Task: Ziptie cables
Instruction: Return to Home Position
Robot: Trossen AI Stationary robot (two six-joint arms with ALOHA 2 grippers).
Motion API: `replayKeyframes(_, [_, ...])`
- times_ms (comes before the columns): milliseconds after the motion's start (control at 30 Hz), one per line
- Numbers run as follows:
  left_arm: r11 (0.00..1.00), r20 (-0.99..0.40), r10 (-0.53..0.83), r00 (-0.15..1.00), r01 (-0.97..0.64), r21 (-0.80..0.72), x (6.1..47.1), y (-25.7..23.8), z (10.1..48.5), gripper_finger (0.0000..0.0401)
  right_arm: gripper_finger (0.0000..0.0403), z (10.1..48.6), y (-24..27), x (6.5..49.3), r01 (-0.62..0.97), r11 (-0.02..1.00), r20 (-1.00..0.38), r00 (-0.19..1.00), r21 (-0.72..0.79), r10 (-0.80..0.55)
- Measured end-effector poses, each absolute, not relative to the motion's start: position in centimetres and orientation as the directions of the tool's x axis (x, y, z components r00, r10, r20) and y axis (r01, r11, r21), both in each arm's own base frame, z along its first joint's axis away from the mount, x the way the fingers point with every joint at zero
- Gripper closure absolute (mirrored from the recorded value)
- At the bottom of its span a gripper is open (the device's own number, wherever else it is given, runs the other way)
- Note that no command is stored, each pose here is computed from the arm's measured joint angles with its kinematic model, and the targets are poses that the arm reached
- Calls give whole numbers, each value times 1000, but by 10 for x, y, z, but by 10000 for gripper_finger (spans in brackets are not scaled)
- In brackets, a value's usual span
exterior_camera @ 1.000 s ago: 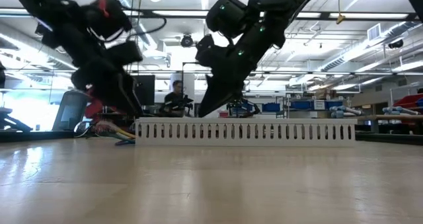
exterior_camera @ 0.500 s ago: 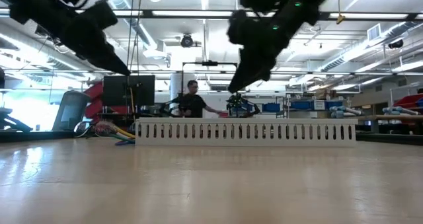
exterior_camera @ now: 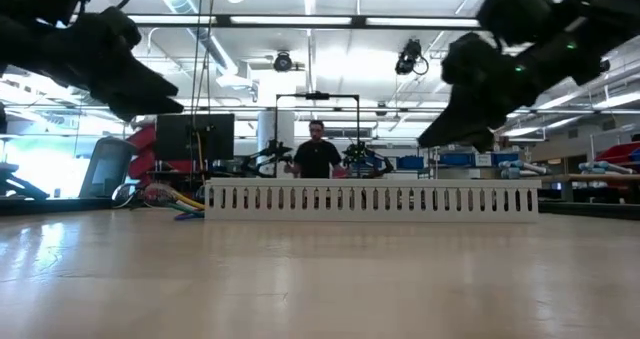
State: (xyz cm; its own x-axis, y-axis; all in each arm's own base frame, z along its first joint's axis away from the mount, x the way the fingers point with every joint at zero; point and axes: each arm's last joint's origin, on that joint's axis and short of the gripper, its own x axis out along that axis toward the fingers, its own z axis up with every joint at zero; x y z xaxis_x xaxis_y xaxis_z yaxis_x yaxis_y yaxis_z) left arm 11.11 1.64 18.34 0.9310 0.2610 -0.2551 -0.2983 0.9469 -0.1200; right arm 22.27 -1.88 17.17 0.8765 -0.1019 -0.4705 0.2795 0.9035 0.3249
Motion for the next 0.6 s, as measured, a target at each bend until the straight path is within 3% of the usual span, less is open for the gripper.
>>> replayKeyframes(600, [967, -78, 233, 969, -239, -83, 99, 6, 168, 92, 403, 159, -14, 157, 194, 904, -218, 969, 381, -116])
